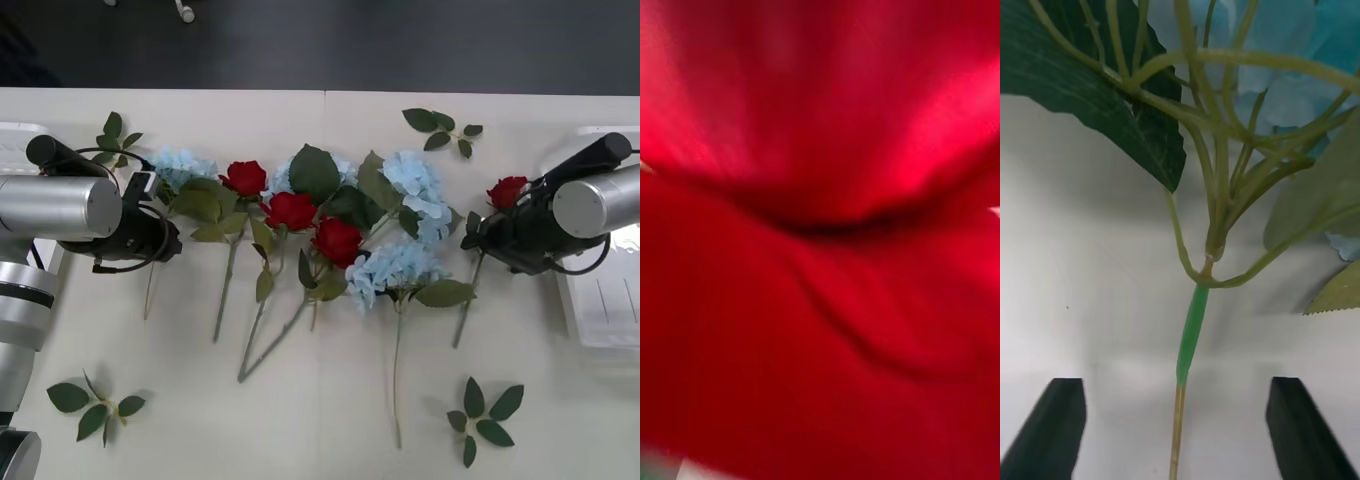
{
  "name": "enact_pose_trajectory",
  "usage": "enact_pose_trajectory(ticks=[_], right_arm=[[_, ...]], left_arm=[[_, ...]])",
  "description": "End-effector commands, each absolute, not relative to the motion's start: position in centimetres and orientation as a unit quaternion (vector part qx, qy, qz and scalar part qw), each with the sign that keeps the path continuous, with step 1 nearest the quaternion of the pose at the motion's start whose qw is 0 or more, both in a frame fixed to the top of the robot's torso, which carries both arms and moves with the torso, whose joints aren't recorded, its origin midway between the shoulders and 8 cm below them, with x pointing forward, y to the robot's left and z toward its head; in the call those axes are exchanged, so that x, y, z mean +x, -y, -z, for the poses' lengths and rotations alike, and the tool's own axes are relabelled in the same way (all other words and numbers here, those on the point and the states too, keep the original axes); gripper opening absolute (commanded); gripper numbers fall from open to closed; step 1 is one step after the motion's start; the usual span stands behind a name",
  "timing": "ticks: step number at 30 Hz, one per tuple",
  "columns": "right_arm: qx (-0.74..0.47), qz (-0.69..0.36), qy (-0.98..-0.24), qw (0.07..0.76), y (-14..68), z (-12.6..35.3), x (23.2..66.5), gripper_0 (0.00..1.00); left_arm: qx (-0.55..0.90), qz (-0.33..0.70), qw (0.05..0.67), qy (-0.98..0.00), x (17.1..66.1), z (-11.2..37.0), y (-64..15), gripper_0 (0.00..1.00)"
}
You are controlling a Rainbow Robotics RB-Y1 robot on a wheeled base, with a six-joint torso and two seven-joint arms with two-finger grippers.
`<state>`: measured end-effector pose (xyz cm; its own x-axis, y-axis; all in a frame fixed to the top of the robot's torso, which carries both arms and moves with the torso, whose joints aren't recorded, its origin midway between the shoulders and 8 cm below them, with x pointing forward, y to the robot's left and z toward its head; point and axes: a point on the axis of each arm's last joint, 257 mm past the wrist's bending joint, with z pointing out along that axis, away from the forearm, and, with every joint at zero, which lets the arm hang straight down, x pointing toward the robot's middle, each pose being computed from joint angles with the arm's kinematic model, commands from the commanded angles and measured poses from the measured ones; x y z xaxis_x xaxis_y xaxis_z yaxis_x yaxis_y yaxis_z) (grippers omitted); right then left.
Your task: Put the red flowers into the right box and the blue flowers into the left box
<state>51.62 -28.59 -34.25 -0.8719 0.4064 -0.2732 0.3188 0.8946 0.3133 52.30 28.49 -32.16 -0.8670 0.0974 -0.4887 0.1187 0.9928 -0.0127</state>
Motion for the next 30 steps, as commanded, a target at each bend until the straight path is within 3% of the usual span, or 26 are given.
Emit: enact_pose_trajectory(ticks=[1, 5, 7, 9, 10, 11, 16, 24, 30], right_arm=[[0.171, -0.132, -0.966, 0.139, 23.7, 39.0, 49.8, 1.00], [0.156, -0.111, -0.973, 0.132, 23.8, 40.2, 49.4, 1.00], [0.148, -0.102, -0.975, 0.130, 23.7, 40.6, 49.3, 0.77], [0.143, -0.097, -0.977, 0.126, 23.5, 40.9, 49.2, 0.38], [0.140, -0.097, -0.977, 0.125, 23.2, 41.0, 49.1, 0.24], [0.139, -0.095, -0.978, 0.123, 23.2, 41.1, 49.0, 0.02], [0.124, -0.091, -0.981, 0.122, 22.7, 41.4, 48.7, 0.00], [0.113, -0.094, -0.982, 0.120, 21.5, 41.2, 48.6, 0.00], [0.089, -0.081, -0.986, 0.116, 22.4, 38.4, 48.3, 0.00]], left_arm=[[0.054, 0.030, 0.270, -0.961, 53.5, 30.9, -27.0, 0.00], [0.054, 0.030, 0.269, -0.961, 53.4, 31.1, -27.1, 0.00], [0.053, 0.029, 0.269, -0.961, 53.4, 31.1, -27.1, 0.00], [0.054, 0.031, 0.269, -0.961, 53.4, 31.1, -27.0, 0.00], [0.056, 0.031, 0.269, -0.961, 53.4, 31.1, -26.9, 0.00], [0.055, 0.032, 0.269, -0.961, 53.4, 31.1, -26.9, 0.00], [0.051, 0.046, 0.279, -0.958, 53.7, 30.1, -26.6, 0.00], [0.021, 0.073, 0.317, -0.945, 52.1, 24.0, -28.7, 0.00], [-0.011, 0.084, 0.364, -0.928, 49.2, 19.4, -31.9, 0.00]])
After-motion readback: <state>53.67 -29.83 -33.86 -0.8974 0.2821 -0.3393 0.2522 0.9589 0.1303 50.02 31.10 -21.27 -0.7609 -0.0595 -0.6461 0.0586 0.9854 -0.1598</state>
